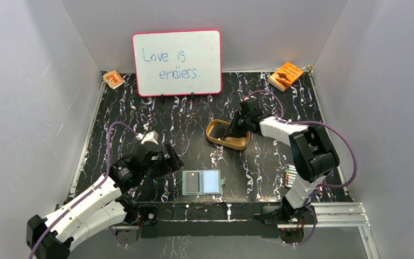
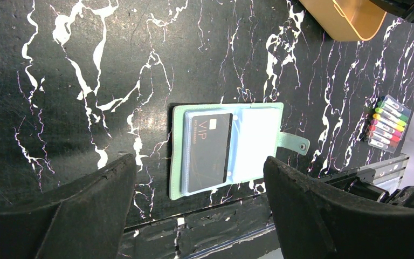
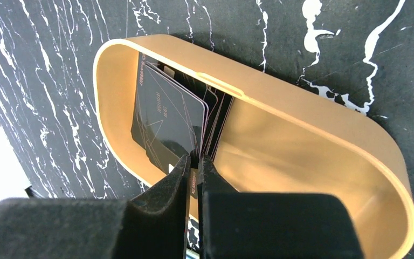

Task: Put the credit cards into the card holder
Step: Pick up the credit card from the storage box.

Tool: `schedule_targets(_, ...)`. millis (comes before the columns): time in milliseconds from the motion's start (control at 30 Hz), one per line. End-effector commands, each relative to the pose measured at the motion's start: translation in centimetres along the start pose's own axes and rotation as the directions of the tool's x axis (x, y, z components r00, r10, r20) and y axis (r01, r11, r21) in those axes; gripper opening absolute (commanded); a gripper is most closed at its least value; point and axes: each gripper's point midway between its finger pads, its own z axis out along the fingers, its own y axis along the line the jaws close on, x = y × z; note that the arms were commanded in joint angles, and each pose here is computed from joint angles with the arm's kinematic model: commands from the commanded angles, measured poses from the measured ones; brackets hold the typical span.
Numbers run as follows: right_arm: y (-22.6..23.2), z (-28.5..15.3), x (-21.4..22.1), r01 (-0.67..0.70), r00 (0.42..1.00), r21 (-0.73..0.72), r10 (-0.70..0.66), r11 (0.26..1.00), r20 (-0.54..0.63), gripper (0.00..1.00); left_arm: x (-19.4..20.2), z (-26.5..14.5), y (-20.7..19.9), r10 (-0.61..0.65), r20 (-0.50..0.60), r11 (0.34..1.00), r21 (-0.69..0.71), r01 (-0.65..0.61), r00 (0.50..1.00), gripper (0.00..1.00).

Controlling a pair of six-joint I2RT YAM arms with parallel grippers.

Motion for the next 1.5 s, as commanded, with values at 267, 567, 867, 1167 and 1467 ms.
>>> schedule_targets(267, 0.8, -2.9, -0.2, -0.004, 0.999, -0.015, 0.004, 1.000, 0.034, 0.00, 0.1, 0.0, 0.0, 0.002, 0.002, 1.000, 0.008, -0.002, 1.000, 0.84)
schedule_targets(567, 1.3, -3.9, -0.1, -0.010, 0.999, -0.032, 0.011, 0.999, 0.036, 0.00, 0.0, 0.2, -0.2, 0.003, 0.003, 1.000, 0.014, -0.003, 1.000, 0.84)
schedule_targets(867, 3.3, -6.0, -1.4, -0.084, 0.993, -0.117, 0.092, 0.990, 0.068, 0.00, -0.4, -0.4, -0.3, 0.001, 0.022, 1.000, 0.020, -0.002, 1.000, 0.84)
schedule_targets(1167, 5.2, -10.1, -1.8, -0.206, 0.976, -0.162, 0.215, 0.965, 0.036, 0.00, -2.1, -1.2, -0.5, -0.011, 0.088, 1.000, 0.001, 0.011, 0.996, 0.83)
schedule_targets(1467, 9.8, -17.3, -0.4, -0.457, 0.885, -0.421, 0.355, 0.783, -0.301, 0.00, -6.3, -4.0, -1.5, -0.027, 0.226, 0.998, -0.052, 0.040, 0.974, 0.83)
